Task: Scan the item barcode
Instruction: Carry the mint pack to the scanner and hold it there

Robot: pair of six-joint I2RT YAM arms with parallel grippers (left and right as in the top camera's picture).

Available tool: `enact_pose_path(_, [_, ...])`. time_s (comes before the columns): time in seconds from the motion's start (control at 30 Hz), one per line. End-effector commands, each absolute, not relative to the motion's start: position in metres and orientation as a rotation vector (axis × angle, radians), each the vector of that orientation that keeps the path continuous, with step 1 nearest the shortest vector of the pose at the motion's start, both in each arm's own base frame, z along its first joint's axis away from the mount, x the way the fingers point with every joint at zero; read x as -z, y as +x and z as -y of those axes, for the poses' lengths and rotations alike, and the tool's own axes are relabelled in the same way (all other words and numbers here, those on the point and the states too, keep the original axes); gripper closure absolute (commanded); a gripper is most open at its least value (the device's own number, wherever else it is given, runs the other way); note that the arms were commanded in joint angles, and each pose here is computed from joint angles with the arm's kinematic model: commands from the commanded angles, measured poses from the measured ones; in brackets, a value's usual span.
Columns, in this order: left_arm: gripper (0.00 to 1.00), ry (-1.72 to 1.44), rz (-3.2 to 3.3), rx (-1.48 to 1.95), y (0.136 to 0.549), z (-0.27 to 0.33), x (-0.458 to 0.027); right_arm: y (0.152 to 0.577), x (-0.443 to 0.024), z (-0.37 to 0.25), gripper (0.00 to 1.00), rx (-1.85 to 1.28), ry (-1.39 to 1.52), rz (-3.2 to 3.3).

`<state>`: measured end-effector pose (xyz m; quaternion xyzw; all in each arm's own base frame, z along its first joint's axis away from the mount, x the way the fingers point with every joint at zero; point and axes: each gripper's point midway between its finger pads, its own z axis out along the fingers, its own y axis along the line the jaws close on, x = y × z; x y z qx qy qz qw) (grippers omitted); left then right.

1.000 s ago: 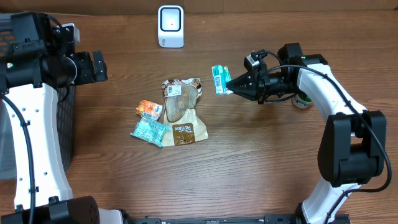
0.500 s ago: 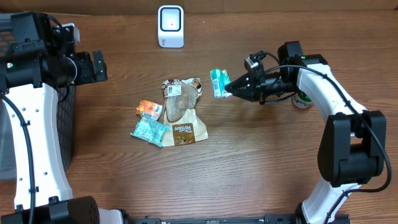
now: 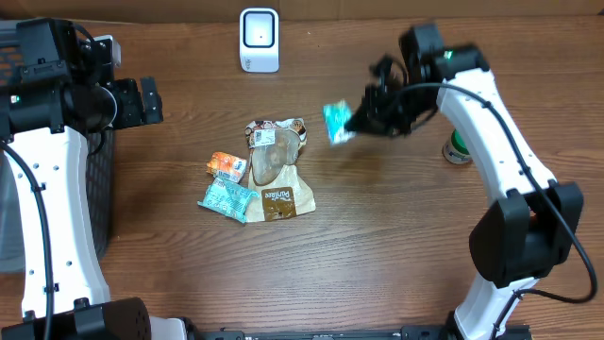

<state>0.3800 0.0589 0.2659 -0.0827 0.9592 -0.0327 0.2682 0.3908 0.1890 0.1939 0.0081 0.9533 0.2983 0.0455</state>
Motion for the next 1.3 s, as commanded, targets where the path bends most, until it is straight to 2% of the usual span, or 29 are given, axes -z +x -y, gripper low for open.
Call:
enact_pose_path(0.0, [0.01, -0.197, -2.561, 0.072, 0.382, -0.06, -0.276, 0.433, -0.23, -0.171, 0.96, -0.514, 0.04, -2.761])
enact_pose_path(0.23, [0.01, -0.198, -2.561, 0.072, 0.382, -0.06, -0.276, 0.504, -0.269, -0.206, 0.96, -0.213, -0.051, -2.44])
enact_pose_path(0.47, [0.01, -0.197, -2.561, 0.073, 0.382, -0.06, -0.276, 0.575, -0.253, -0.254, 0.96, 0.203, -0.246, -2.097])
enact_pose_path(0.67, [0.0, -0.197, -2.561, 0.073, 0.382, -0.06, -0.276, 0.617, -0.22, -0.302, 0.96, 0.38, -0.516, -1.867])
enact_pose_path(0.97, [0.01, -0.196, -2.561, 0.073, 0.383, -0.059, -0.276, 0.638, -0.161, -0.349, 0.96, 0.534, -0.916, -1.638])
enact_pose_path(1.27, [0.01, -0.196, -2.562, 0.073, 0.382, -0.059, -0.276, 0.64, -0.145, -0.357, 0.96, 0.509, -0.954, -1.621])
